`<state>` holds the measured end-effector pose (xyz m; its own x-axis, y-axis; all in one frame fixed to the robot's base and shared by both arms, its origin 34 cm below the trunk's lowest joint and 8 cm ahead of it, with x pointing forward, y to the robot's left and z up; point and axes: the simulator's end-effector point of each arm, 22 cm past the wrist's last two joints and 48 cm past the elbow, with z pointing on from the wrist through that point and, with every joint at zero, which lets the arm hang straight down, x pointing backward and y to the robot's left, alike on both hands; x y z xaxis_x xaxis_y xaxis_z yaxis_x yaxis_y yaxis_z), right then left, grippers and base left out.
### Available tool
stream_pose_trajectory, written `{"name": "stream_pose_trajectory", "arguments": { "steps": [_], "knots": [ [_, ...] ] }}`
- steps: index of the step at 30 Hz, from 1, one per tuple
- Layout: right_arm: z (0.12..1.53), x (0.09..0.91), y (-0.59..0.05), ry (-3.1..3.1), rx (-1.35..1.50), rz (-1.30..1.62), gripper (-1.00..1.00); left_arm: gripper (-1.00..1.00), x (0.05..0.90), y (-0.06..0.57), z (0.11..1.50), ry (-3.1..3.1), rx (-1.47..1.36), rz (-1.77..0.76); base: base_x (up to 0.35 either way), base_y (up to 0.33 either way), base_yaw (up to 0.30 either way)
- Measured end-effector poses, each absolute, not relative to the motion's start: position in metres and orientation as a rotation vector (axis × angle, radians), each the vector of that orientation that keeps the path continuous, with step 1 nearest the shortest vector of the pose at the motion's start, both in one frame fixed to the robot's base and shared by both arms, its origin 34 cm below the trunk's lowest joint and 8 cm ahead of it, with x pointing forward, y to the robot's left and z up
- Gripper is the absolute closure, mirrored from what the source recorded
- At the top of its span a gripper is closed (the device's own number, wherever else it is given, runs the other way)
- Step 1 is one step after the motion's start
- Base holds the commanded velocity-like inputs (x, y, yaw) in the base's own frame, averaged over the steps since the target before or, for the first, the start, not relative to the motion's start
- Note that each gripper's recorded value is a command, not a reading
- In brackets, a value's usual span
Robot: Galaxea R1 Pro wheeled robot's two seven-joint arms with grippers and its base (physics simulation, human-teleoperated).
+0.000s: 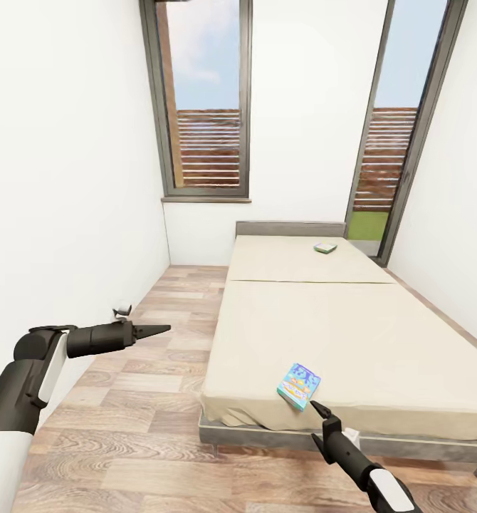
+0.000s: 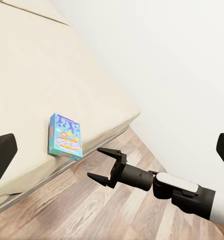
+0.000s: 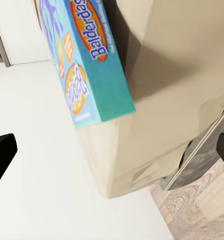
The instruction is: Put all the toys in the child's room - the three board games (two on the bed and one on the table), the two jigsaw puzzles on the table, and the tennis ball on the table - inside the toy box on the table in the child's room.
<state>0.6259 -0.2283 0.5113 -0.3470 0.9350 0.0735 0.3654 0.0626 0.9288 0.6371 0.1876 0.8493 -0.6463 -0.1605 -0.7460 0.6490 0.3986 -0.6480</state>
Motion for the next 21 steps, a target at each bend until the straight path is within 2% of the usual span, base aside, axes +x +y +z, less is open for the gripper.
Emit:
{"name": "stream_pose_trajectory", "arguments": {
  "steps": [12, 21],
  "knots": [
    [0.5113, 0.6259, -0.2291, 1.771, 1.297, 1.275, -1.0, -1.0, 0.637, 0.1873, 0.8489, 1.886, 0.42, -1.331, 0.002, 0.032, 0.0],
    [0.5115, 0.6259, -0.2292, 1.77, 1.297, 1.274, -1.0, -1.0, 0.6368, 0.1872, 0.8488, 1.887, 0.421, -1.33, 0.126, 0.123, 0.0]
  ]
}}
